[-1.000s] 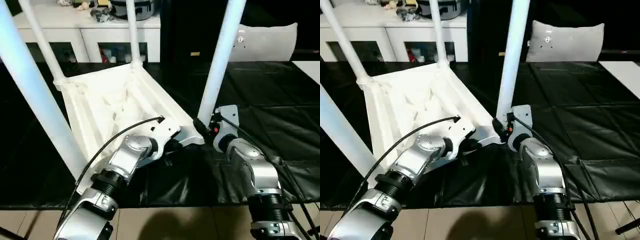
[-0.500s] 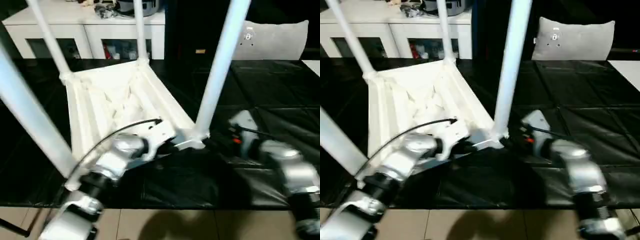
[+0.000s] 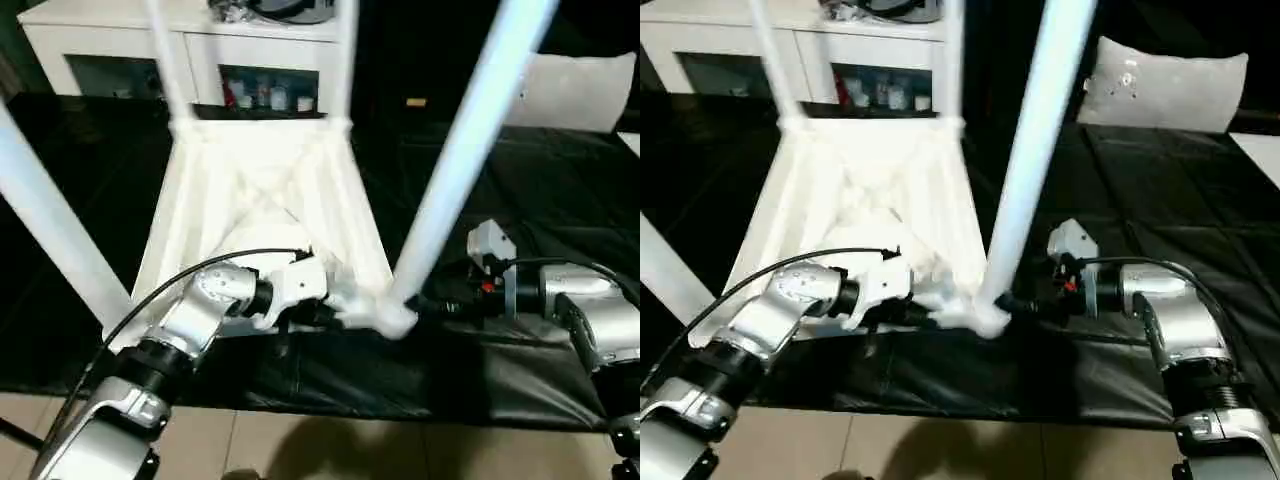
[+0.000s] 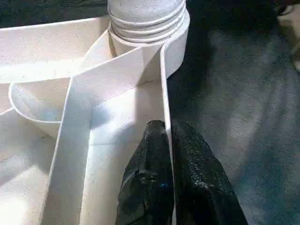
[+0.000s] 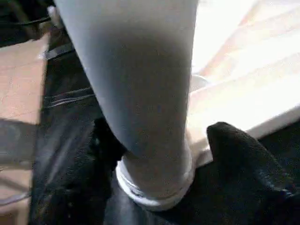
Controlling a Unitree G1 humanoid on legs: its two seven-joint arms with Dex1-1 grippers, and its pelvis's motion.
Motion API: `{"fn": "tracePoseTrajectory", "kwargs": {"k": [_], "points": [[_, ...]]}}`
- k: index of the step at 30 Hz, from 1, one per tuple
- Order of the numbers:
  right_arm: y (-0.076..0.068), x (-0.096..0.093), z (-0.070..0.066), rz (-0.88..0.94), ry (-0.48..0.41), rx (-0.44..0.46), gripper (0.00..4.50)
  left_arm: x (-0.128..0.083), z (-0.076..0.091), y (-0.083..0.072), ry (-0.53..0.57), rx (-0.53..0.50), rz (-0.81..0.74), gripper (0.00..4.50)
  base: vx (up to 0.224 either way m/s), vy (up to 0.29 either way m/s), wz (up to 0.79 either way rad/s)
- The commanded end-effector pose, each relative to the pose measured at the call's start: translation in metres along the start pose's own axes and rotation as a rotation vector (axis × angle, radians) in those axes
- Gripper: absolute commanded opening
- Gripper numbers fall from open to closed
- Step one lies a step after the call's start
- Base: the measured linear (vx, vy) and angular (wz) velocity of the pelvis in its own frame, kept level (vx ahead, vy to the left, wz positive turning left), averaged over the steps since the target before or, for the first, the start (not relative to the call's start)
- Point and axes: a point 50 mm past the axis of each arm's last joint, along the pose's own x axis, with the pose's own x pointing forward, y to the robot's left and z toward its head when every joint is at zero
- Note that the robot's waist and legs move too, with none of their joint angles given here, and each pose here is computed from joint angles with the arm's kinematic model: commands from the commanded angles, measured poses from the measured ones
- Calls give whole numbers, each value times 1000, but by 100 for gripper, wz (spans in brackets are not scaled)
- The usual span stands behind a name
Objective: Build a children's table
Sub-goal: Rotate leg to tighten
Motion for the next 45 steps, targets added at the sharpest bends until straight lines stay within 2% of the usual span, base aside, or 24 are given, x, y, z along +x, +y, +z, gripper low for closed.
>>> {"fn": "tracePoseTrajectory", "kwargs": {"k": [1, 3, 6, 8, 10, 13, 18, 20, 21, 23, 24, 25, 28, 30, 33, 34, 35, 39, 42, 45], "points": [[0, 3, 3, 42, -8, 10, 292, 10, -1, -11, 6, 23, -97, 0, 0, 0, 0], [1, 5, 1, 67, -7, 20, 285, 10, 0, -10, 7, 29, -103, 0, 0, 0, 0], [5, 8, -2, 130, -7, 64, 246, 11, 0, -9, 9, 39, -111, 0, 0, 0, 0], [5, 8, -4, 147, -4, 79, 242, 11, 1, -9, 9, 40, -114, 0, 0, 0, 0], [5, 8, -4, 152, -4, 84, 215, 11, 1, -9, 9, 40, -116, 0, 0, 0, 0], [6, 8, -4, 159, -7, 90, 212, 10, 0, -9, 14, 39, -120, 0, 0, 0, 0], [10, 13, -4, 152, -76, 158, 209, 11, -2, -4, 15, -30, -62, 0, 0, 0, 0], [10, 22, -6, 73, -73, 171, 209, 16, 0, 0, 3, -94, 3, 0, 0, 0, 0], [10, 32, -10, -26, -38, 177, 209, 21, 2, 5, -14, -157, 80, 0, 0, 0, 0], [7, 41, -14, -122, -3, 187, 209, 25, 4, 8, -28, -203, 139, 0, 0, 0, 0], [3, 48, -15, -214, -2, 234, 208, 29, 5, 12, -43, -261, 193, 0, 0, 0, 0], [3, 48, -15, -214, -2, 234, 206, 29, 5, 12, -43, -261, 193, 0, 0, 0, 0], [-7, 64, -14, -405, -17, 347, 202, 38, 10, 19, -65, -359, 295, 0, 0, 0, 0], [-14, 72, -12, -530, -18, 406, 202, 45, 16, 23, -85, -388, 363, 0, 0, 0, 0], [-15, 78, -9, -574, -38, 398, 202, 51, 24, 23, -104, -391, 378, 0, 0, 0, 0], [-14, 79, -7, -575, -57, 393, 256, 54, 27, 22, -107, -379, 372, 0, 0, 0, 0], [-14, 80, -7, -575, -61, 392, 270, 55, 28, 21, -108, -377, 370, 0, 0, 0, 0], [-10, 80, -3, -566, -90, 383, 305, 56, 25, 17, -80, -345, 347, 0, 0, 0, 0], [-10, 71, -3, -552, -82, 332, 337, 48, 17, 19, -36, -291, 356, 0, 0, 0, 0], [-9, 58, -9, -525, -63, 265, 361, 42, 10, 17, -22, -243, 334, 0, 0, 0, 0]]}}
